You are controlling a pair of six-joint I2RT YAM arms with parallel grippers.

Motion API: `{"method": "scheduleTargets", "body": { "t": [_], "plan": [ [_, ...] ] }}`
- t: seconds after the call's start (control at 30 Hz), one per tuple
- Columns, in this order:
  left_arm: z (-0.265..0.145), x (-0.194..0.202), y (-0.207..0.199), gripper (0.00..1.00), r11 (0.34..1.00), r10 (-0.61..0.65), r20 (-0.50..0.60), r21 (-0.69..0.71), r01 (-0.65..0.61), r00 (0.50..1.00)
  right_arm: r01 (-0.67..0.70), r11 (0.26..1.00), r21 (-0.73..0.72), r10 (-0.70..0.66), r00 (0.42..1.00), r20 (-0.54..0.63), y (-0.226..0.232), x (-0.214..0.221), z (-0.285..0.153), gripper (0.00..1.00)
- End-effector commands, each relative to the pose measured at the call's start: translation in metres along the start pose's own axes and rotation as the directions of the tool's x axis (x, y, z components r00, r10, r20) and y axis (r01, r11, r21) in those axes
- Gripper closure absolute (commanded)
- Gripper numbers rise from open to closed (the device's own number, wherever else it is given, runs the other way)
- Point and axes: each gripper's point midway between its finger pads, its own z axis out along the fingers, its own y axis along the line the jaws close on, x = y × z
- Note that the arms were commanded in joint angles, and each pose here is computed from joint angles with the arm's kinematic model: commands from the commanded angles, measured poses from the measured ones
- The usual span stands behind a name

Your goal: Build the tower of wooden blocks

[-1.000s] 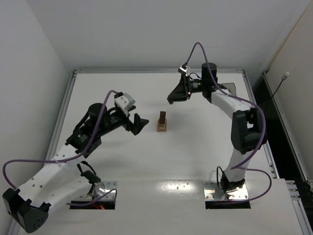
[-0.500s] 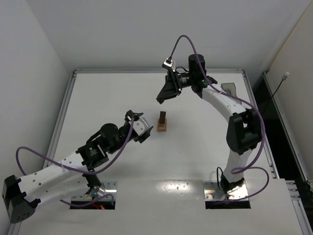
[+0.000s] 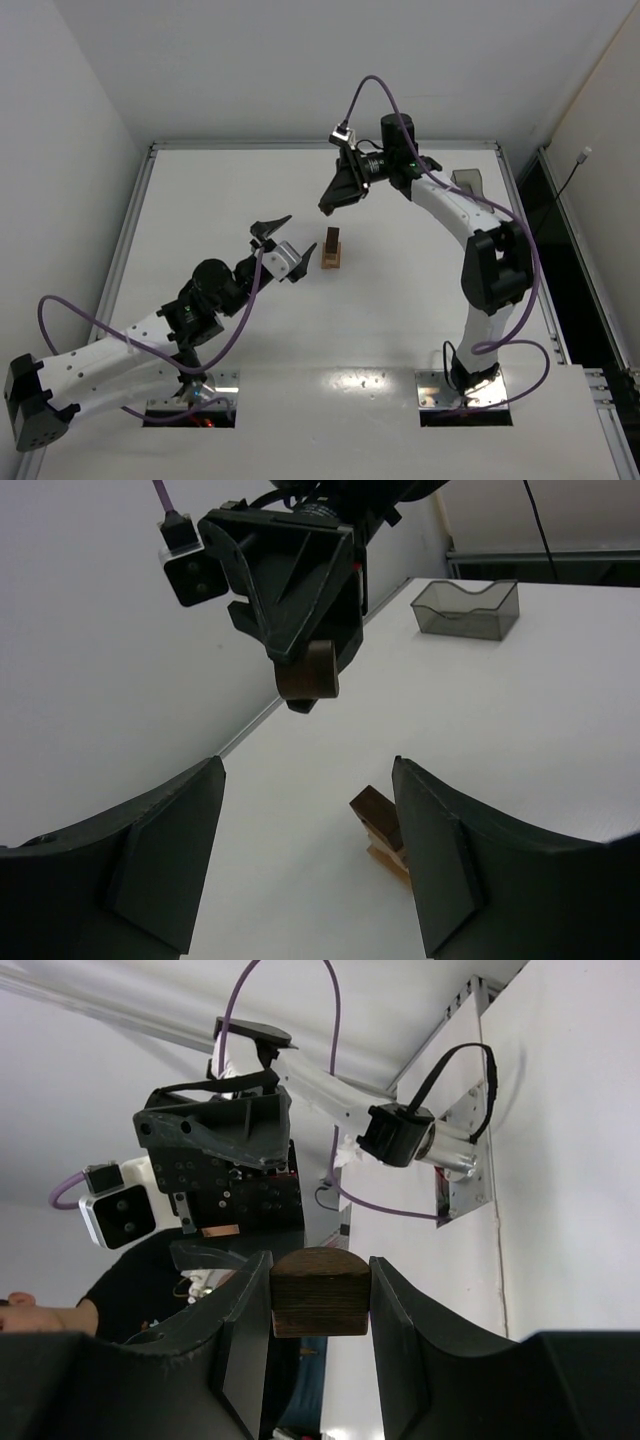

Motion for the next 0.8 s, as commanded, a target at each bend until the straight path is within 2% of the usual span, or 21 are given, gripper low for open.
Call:
{"method": "scheduleTargets", "body": {
  "t": [0.0, 0.53, 0.77],
  "plan": [
    [0.003, -0.030, 0.005, 0.36, 1.000, -0.012, 0.107, -0.018, 0.014, 0.994, 0.079, 0.992, -0.103, -0.090, 0.990, -0.109, 0.039, 0.014, 0.008, 1.00],
    [0.007, -0.037, 0.002, 0.36, 1.000, -0.017, 0.131, -0.008, 0.019, 0.991, 0.121, 0.981, -0.149, -0.147, 0.973, -0.177, 0.058, 0.027, 0.037, 1.00],
    [0.009, -0.036, 0.002, 0.49, 1.000, -0.017, 0.131, -0.008, 0.019, 0.991, 0.111, 0.982, -0.152, -0.139, 0.973, -0.186, 0.057, 0.031, 0.040, 1.00]
  ]
}}
